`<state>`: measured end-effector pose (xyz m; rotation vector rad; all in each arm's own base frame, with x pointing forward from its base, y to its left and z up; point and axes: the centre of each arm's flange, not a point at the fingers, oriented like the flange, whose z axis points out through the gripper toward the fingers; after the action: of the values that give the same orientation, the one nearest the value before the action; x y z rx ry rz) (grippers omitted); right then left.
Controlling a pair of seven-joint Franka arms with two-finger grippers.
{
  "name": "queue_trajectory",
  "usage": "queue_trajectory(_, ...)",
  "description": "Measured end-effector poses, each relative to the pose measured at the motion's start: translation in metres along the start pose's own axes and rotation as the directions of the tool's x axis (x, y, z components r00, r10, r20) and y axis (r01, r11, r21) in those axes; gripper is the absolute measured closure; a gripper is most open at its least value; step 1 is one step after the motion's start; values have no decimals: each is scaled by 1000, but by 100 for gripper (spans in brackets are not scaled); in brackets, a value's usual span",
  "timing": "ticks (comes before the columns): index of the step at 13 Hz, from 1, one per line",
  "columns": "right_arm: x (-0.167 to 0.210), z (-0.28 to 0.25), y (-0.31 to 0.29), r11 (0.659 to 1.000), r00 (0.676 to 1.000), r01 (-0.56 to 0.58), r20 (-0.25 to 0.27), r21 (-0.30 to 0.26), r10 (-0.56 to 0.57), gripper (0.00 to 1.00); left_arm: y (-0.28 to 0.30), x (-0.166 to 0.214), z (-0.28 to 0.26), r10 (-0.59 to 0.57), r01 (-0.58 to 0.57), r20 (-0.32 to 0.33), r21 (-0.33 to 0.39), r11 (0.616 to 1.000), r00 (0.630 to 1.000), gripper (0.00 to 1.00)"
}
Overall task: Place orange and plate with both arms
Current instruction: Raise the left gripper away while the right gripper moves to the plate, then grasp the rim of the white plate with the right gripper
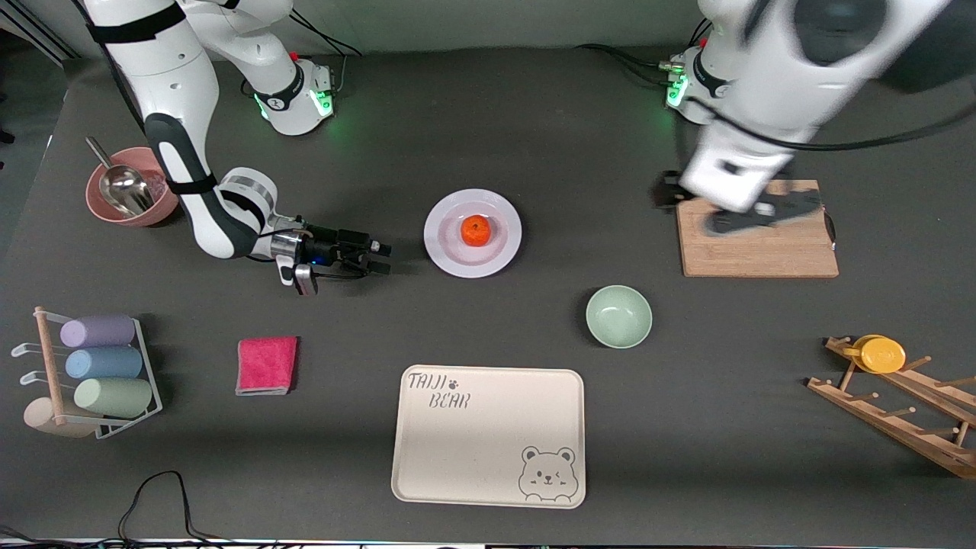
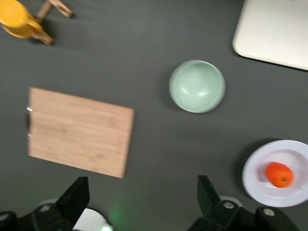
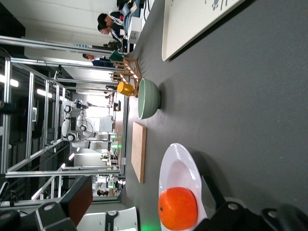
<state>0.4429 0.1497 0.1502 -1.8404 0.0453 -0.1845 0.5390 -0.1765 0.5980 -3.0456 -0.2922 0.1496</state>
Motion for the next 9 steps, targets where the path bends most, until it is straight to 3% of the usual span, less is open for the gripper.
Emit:
queue_trajectory(5, -34, 37, 21, 992, 996, 79, 31, 103, -82, 0, -168, 60, 7, 75, -73, 25, -56, 996, 997, 0)
queue_trajectory(9, -49, 44, 39, 985, 992, 113, 37, 128, -119, 0, -187, 67, 6, 88, -88, -8, -79, 993, 996, 0)
